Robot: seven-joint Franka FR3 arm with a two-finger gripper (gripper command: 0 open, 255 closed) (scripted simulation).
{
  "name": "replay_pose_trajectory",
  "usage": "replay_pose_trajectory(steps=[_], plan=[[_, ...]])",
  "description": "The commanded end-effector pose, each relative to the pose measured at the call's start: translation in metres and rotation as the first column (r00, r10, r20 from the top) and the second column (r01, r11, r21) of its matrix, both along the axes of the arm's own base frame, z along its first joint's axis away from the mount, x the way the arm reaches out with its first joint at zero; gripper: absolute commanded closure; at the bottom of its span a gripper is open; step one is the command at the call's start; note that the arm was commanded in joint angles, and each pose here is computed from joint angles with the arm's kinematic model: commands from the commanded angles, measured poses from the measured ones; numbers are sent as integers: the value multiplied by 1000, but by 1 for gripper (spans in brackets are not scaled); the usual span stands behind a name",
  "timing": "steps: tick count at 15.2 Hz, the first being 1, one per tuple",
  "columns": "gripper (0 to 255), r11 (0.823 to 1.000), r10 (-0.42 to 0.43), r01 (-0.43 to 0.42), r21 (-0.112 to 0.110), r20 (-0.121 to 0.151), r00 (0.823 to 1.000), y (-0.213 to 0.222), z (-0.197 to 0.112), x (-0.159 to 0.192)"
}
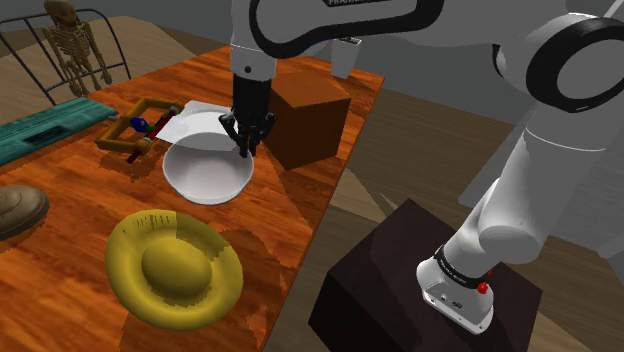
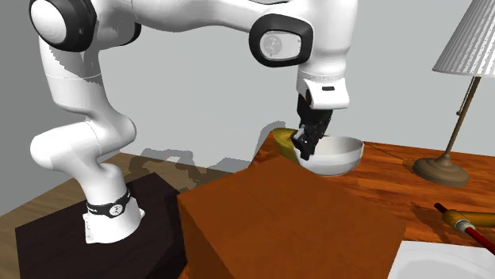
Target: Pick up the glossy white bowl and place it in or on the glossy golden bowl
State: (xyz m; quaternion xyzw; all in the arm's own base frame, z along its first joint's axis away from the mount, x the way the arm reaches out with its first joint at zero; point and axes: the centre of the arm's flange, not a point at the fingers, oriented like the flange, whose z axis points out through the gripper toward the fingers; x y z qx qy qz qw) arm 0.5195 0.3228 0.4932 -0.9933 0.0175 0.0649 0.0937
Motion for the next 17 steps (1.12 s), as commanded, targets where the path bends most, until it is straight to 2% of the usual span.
replay_pose_trajectory(steps=[1, 12, 17], plan=[[255, 1000, 0, 0, 0, 0, 1000, 0, 11, 0], [255, 1000, 0, 0, 0, 0, 1000, 0, 66, 0], [255, 1000, 0, 0, 0, 0, 1000, 49, 75, -44]])
